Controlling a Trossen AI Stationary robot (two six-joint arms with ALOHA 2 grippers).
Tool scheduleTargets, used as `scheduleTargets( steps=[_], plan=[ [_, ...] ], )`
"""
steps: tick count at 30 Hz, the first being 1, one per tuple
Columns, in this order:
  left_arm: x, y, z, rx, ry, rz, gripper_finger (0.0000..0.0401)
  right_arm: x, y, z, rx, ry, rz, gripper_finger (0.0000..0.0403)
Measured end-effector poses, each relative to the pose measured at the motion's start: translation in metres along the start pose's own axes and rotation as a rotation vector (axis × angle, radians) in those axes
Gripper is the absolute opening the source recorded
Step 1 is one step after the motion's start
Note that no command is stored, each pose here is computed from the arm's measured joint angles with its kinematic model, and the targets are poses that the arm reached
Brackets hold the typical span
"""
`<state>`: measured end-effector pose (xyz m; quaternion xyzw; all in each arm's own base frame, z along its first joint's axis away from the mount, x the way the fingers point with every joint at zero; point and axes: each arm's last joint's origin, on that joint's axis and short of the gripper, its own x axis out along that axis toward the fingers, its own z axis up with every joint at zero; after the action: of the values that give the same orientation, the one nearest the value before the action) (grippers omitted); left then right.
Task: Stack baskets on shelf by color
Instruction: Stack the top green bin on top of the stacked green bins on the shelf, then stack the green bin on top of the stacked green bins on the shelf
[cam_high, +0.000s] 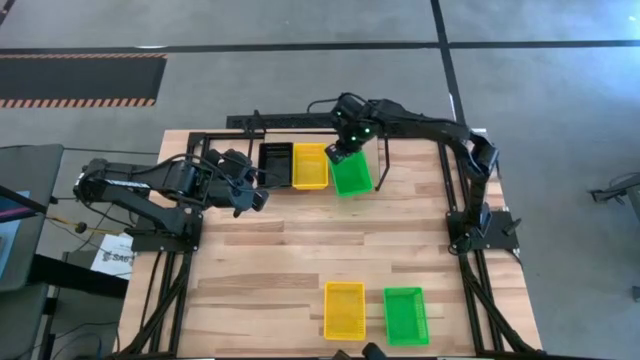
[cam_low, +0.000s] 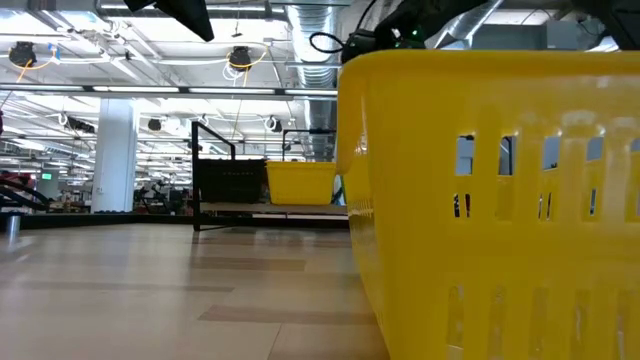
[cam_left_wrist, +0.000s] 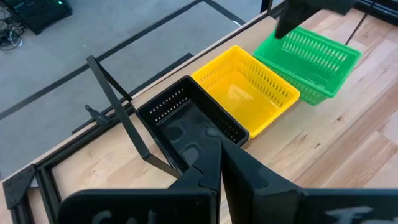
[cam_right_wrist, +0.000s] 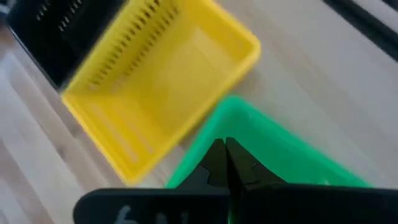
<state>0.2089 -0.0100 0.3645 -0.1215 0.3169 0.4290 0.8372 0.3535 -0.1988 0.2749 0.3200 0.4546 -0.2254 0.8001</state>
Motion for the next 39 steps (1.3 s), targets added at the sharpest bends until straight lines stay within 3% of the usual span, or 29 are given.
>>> scheduleTargets(
  steps=[12,27,39],
  plan=[
    [0.0,0.0,0.0,-0.024,0.0,0.0,0.0,0.026,-0.009,-0.004,-0.062,0.094,-0.046,0.0],
    [0.0,0.0,0.0,-0.042,0.0,0.0,0.0,0.022,-0.042,0.01,-0.024,0.03,-0.101,0.0001],
    [0.0,0.0,0.0,-0.043,0.0,0.0,0.0,0.02,-0.031,0.007,-0.067,0.032,-0.089,0.0001]
  ],
)
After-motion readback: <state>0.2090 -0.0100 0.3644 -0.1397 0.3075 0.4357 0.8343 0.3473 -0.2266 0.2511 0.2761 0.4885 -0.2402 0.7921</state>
